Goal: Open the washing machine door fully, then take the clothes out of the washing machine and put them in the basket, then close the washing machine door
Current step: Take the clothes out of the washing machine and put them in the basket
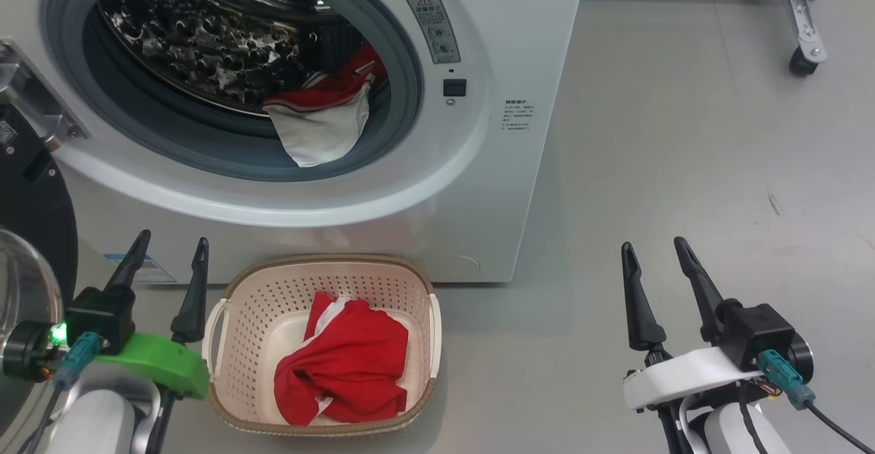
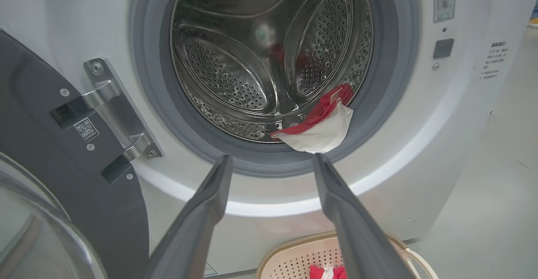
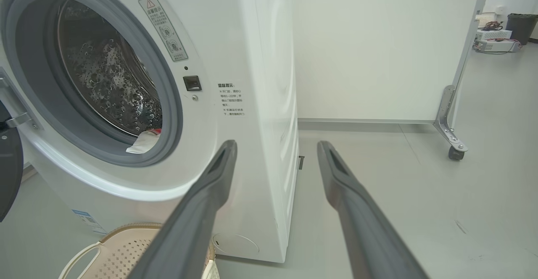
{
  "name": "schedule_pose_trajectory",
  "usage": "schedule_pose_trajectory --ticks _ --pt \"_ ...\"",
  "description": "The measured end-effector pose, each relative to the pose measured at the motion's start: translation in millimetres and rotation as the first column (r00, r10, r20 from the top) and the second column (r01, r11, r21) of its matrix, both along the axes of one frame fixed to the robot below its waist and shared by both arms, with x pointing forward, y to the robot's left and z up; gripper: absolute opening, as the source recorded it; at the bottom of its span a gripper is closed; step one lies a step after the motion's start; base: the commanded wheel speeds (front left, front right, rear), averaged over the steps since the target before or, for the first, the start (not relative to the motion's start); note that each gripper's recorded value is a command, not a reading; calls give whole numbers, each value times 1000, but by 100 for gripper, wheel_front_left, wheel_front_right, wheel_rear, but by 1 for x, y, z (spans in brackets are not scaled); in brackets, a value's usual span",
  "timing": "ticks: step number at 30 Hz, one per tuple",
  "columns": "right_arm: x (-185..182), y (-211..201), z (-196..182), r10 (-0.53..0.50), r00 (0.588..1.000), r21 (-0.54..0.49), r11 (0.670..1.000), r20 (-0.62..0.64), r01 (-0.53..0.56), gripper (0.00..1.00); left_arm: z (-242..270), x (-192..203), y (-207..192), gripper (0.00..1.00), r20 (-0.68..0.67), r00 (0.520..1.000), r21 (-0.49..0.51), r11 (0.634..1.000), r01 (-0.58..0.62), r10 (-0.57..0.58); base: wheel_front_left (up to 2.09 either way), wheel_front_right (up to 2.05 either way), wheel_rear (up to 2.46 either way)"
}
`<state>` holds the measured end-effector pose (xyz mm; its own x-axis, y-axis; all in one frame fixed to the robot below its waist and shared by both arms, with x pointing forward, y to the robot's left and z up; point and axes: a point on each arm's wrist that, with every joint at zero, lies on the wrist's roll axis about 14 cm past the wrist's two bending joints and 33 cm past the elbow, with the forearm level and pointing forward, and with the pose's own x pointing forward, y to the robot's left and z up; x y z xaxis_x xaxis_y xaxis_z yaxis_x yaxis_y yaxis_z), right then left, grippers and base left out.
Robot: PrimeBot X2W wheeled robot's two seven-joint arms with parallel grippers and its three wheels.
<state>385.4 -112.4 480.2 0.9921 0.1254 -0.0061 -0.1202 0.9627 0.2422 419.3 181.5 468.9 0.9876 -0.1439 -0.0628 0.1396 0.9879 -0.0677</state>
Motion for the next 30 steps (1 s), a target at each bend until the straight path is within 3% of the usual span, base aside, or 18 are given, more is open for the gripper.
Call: schedule_pose_trajectory --ticks 30 --pt "-13 -6 4 -2 1000 17 1000 10 2 100 12 -35 -2 100 50 997 -40 998 -53 55 0 0 0"
